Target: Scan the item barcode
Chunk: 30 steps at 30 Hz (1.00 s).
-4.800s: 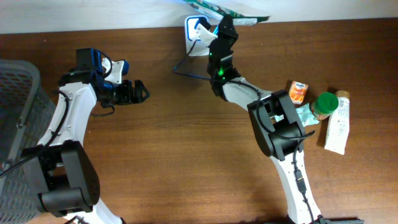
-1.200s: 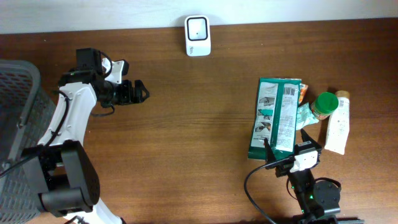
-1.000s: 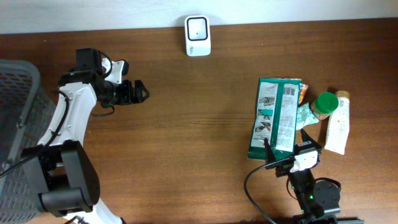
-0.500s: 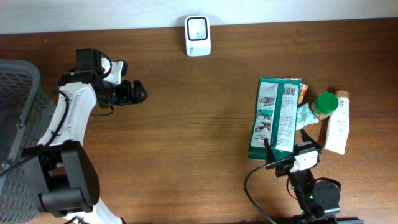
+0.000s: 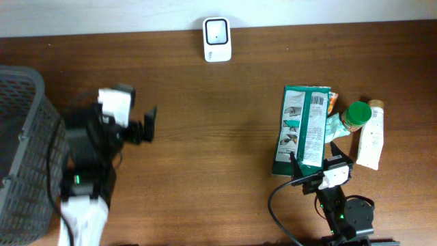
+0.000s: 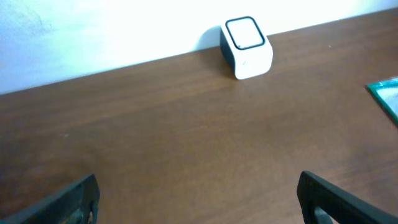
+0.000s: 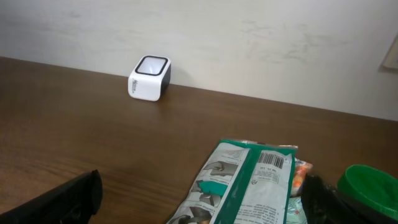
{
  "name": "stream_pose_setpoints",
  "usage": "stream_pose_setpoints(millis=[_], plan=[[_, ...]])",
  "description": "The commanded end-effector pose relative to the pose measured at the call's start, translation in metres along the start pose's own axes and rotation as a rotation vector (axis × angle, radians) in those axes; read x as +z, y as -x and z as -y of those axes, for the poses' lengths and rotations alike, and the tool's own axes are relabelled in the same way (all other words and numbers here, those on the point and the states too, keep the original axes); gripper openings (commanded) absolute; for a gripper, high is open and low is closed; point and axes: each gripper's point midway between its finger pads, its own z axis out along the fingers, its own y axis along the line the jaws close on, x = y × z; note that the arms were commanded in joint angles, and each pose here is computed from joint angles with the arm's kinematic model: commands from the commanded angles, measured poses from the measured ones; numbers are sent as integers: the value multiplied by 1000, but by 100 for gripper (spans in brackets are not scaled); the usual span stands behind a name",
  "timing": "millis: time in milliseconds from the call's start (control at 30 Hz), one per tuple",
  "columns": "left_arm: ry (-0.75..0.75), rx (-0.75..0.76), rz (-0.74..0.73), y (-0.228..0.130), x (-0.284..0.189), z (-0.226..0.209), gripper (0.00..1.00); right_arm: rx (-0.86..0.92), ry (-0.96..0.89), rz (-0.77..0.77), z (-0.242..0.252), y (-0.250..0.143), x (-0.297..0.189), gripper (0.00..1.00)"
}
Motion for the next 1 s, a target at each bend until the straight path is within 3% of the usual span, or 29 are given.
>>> stream_pose_setpoints(millis=[0, 300, 467, 967], plan=[[35, 114, 82, -28, -28, 12, 99, 4, 4, -2, -1, -3, 0, 98], [111, 200, 301, -86, -59, 30, 99, 4, 4, -2, -1, -3, 0, 98], [127, 213, 348, -105, -62, 34, 99, 4, 4, -2, -1, -3, 0, 98], [147, 219, 379, -102, -72, 34, 99, 4, 4, -2, -1, -3, 0, 98]])
